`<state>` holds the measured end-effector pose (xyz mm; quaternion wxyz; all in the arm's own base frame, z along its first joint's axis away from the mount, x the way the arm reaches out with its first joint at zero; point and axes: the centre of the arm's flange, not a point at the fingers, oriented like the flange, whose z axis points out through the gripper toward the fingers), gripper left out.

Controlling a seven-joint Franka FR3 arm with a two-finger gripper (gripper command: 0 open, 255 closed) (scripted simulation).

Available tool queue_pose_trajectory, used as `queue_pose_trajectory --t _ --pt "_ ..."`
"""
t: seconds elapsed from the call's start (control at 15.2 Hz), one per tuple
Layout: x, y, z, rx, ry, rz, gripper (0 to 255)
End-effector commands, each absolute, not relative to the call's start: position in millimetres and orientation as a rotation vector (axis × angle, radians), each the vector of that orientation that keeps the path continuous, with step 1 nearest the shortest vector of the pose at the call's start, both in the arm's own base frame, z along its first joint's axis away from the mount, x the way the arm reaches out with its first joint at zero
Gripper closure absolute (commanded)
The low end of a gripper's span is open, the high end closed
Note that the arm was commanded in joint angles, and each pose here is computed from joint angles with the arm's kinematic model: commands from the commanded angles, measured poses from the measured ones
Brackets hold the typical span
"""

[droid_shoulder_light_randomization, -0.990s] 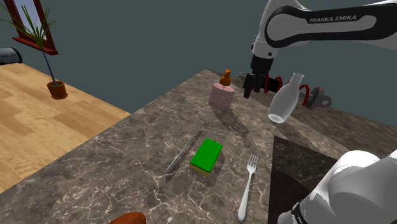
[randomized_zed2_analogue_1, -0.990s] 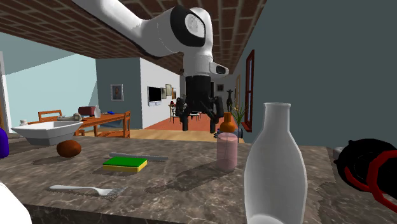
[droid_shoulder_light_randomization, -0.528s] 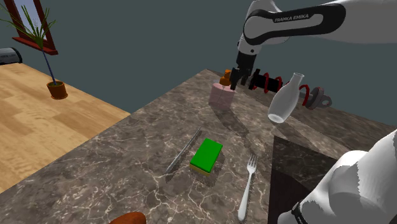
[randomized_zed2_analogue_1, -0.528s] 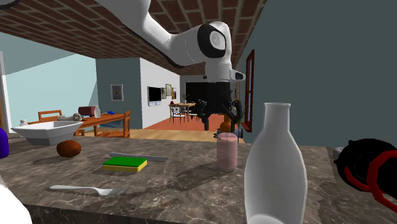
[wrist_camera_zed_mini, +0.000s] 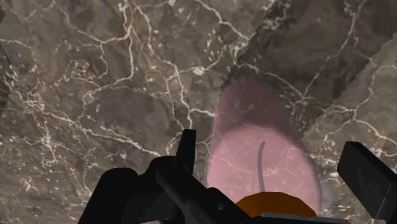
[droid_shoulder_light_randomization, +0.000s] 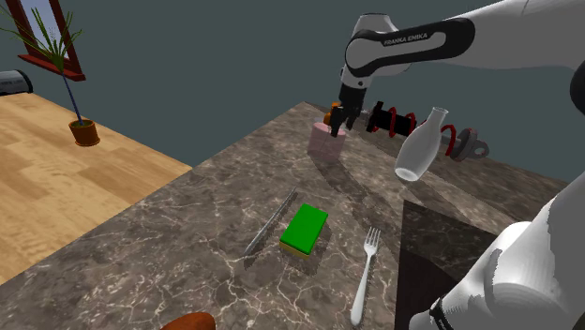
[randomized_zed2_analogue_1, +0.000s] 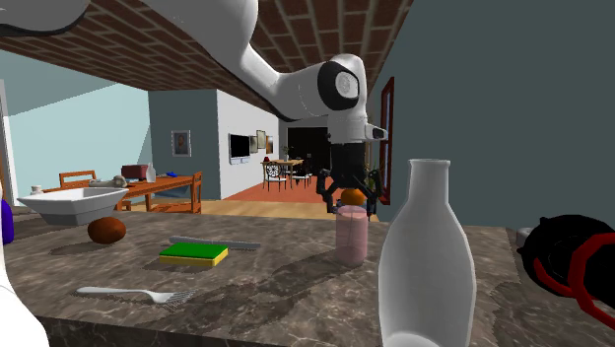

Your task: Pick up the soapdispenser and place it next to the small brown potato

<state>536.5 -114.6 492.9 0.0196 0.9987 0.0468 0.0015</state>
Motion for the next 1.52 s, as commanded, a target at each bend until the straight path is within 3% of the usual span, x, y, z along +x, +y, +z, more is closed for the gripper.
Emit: queue_pose_trajectory --t 0.0,0.53,0.59,1.45 --pt "537.1 -115.4 482.5 3.099 0.146 0.005 0" --pt "537.1 -115.6 479.5 3.099 0.146 0.005 0" --pt "537.1 -115.6 479.5 3.099 0.146 0.005 255" --pt "537.1 -115.5 500.5 3.099 0.146 0.005 255"
